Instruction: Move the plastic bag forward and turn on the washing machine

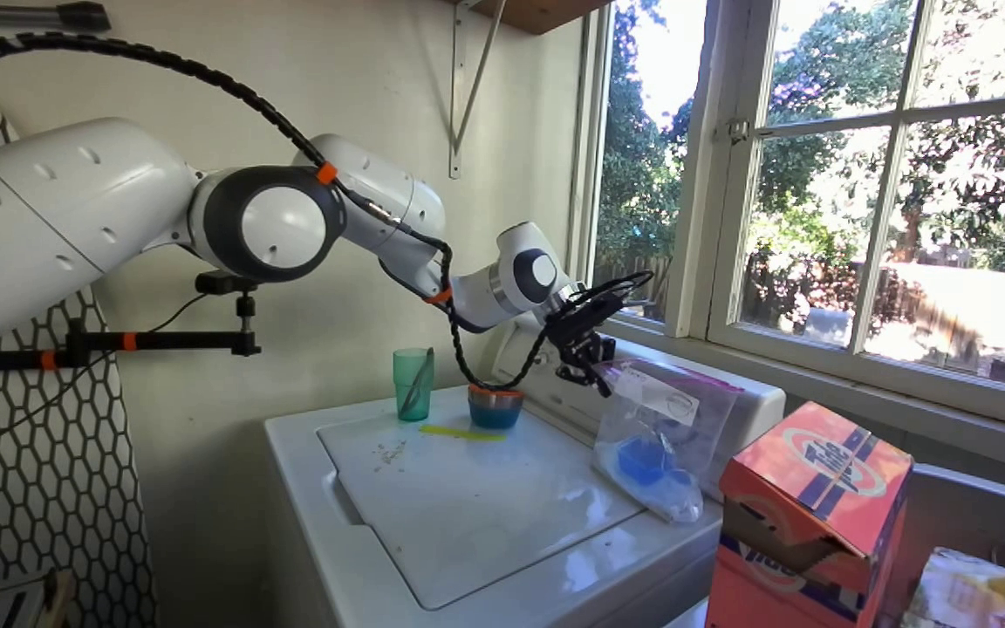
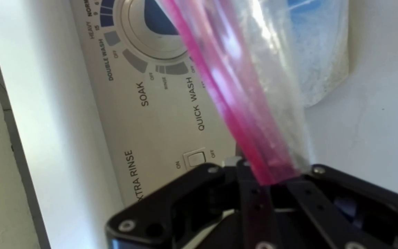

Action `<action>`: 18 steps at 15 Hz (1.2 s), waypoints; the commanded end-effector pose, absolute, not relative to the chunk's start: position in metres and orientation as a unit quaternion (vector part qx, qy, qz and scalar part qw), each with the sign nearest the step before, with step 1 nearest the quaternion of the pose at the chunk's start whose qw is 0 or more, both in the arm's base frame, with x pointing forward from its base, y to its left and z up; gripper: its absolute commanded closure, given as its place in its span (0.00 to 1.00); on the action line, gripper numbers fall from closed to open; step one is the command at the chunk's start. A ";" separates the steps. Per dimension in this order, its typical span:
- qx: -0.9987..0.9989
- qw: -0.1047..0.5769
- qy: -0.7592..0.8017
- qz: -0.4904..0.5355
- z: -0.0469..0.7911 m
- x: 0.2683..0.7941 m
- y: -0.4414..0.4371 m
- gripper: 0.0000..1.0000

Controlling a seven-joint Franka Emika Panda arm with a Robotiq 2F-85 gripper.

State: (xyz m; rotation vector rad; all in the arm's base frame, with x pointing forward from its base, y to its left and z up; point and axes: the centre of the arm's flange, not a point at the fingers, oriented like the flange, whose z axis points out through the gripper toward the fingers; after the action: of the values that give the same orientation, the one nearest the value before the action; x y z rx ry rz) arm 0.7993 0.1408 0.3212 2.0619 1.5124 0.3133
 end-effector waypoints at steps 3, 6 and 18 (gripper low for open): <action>0.775 0.274 0.558 0.117 0.317 0.832 0.143 1.00; 0.785 0.273 0.545 0.106 0.317 0.839 0.141 1.00; 0.794 0.285 0.524 0.115 0.309 0.840 0.133 1.00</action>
State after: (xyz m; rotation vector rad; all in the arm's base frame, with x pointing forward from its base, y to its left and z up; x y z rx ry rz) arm 0.8178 0.1300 0.3188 2.1475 1.4240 0.2739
